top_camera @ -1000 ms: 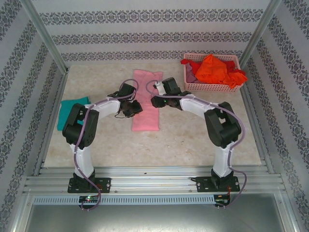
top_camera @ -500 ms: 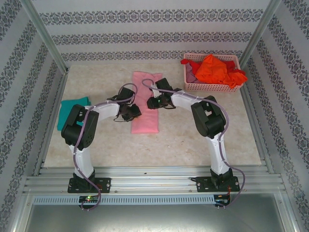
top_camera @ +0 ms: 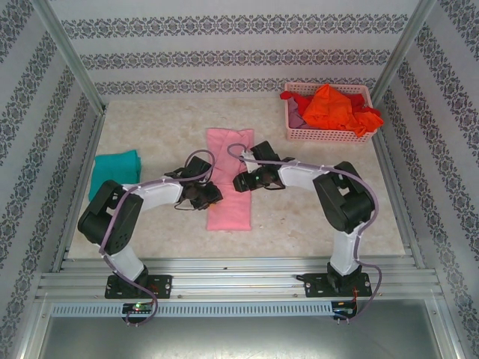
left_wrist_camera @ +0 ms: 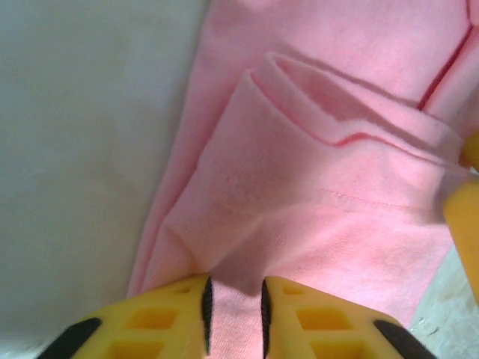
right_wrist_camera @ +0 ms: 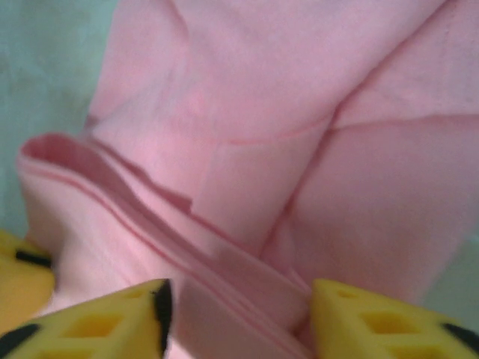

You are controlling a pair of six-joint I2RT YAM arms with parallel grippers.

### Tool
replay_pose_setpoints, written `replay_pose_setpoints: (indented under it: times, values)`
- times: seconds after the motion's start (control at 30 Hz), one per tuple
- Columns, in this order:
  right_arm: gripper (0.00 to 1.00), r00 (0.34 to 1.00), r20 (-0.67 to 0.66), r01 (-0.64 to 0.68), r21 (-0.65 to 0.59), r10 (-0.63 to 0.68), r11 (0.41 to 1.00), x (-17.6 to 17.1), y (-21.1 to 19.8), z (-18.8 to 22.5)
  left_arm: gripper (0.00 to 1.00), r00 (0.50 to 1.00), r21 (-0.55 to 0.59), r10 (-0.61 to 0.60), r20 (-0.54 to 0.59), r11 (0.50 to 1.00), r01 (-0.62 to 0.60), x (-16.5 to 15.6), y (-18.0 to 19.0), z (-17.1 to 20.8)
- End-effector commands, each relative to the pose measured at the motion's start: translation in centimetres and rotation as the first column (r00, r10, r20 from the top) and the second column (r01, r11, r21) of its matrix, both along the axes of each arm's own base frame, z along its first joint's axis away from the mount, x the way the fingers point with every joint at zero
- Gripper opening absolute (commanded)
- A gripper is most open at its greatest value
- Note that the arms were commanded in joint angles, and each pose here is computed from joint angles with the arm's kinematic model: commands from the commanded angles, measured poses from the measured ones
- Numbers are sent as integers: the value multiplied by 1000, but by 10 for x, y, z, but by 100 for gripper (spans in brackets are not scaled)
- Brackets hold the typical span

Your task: Fold and stack the t-shirts

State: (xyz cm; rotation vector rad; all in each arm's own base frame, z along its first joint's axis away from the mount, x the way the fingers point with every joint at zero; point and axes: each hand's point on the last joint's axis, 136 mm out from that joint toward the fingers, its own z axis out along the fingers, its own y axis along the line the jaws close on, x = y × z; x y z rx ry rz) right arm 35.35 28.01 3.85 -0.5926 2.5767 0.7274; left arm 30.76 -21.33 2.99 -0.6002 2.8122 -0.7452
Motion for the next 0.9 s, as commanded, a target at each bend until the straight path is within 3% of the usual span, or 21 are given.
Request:
replay_pose_setpoints:
  times: [0.0, 0.1, 0.2, 0.33, 0.5, 0.7, 0.87]
  values:
    - [65, 980, 181, -80, -52, 88, 995, 1, -11, 37, 30, 997, 45, 46, 56, 998, -49, 6, 13, 21]
    - [72, 916, 324, -217, -98, 238, 971, -16, -10, 57, 42, 990, 64, 76, 121, 994, -84, 18, 29, 37]
    - [77, 817, 403, -359, -204, 412, 911, -49, -2, 61, 55, 982, 75, 138, 130, 986, -148, 27, 55, 37]
    - [77, 608, 417, -558, -380, 676, 737, -102, 19, 51, 69, 974, 82, 203, 101, 974, -212, 34, 91, 30]
    - [74, 485, 334, -678, -440, 808, 589, -147, 44, 37, 78, 969, 118, 227, 95, 964, -237, 34, 121, 32]
    - [60, 438, 228, -736, -465, 870, 492, -163, 52, 14, 79, 965, 130, 246, 92, 958, -257, 27, 133, 30]
    - [53, 418, 215, -743, -479, 883, 468, -159, 59, 5, 79, 966, 127, 248, 78, 958, -256, 23, 133, 22]
